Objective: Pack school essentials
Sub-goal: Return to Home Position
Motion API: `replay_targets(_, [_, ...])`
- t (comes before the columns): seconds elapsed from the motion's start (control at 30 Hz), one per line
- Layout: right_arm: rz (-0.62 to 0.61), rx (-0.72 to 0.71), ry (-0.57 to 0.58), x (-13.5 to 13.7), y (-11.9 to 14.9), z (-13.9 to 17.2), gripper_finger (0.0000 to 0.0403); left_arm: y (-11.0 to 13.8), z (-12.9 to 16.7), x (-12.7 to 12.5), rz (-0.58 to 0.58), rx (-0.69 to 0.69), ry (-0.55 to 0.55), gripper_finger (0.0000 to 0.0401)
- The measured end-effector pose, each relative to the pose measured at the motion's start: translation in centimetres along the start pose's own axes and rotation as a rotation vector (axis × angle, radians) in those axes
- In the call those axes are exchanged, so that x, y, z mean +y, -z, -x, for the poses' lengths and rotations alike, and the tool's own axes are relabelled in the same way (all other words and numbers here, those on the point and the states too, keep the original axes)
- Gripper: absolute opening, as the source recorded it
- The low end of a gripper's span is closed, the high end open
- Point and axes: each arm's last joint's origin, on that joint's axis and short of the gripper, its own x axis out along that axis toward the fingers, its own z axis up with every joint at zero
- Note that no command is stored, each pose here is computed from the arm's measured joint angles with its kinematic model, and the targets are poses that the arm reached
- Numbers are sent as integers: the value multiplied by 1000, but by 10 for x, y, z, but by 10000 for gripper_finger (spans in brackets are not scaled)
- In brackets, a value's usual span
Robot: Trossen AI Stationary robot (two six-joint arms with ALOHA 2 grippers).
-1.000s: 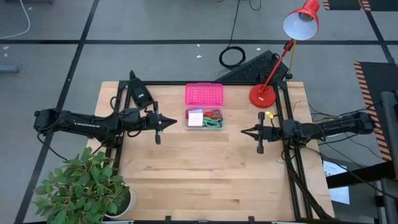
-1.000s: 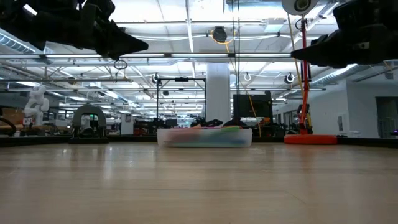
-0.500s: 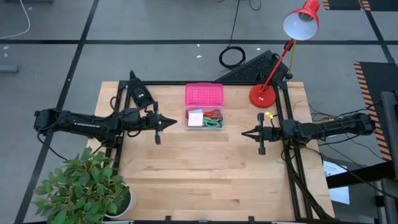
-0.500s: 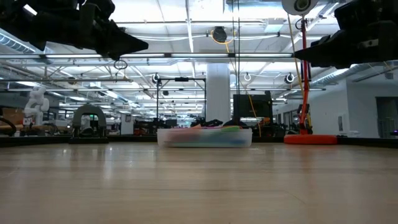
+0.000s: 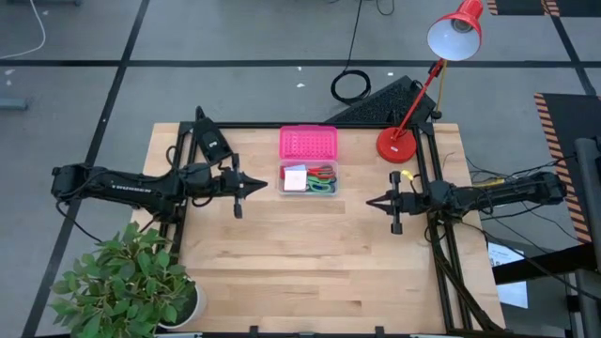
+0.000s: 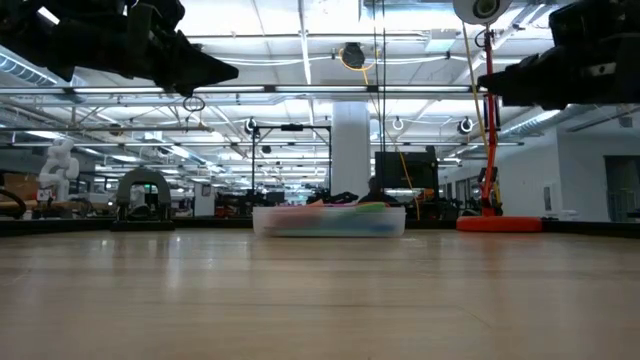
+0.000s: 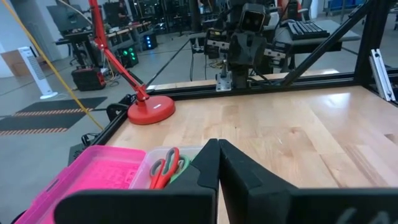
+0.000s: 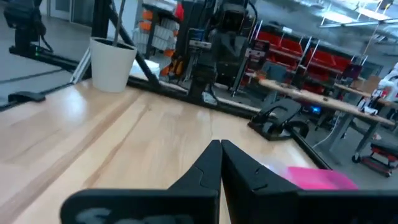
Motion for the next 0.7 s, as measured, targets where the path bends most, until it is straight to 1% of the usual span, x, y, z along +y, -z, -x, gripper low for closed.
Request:
replay_targets(0.1, [6, -34, 10, -1, -4, 2, 0, 0, 0, 0, 0, 0, 1, 3])
replay_targets(0.27, [14, -57, 18, -2, -7, 9, 0, 0, 0, 0, 9, 0, 1, 11])
replay_targets(0.33, [11, -66, 21, -3, -8, 12, 0, 0, 0, 0, 9, 1, 1, 8])
replay_targets(0.43, [0, -76, 23, -3, -9, 17, 0, 0, 0, 0, 10, 2, 1, 3])
replay_targets(0.6, [-29, -107, 29, -4, -11, 25, 0, 1, 0, 0, 27, 11, 3, 15])
replay_targets(0.7, [-40, -106, 27, -4, -10, 29, 0, 2, 0, 0, 32, 21, 4, 13])
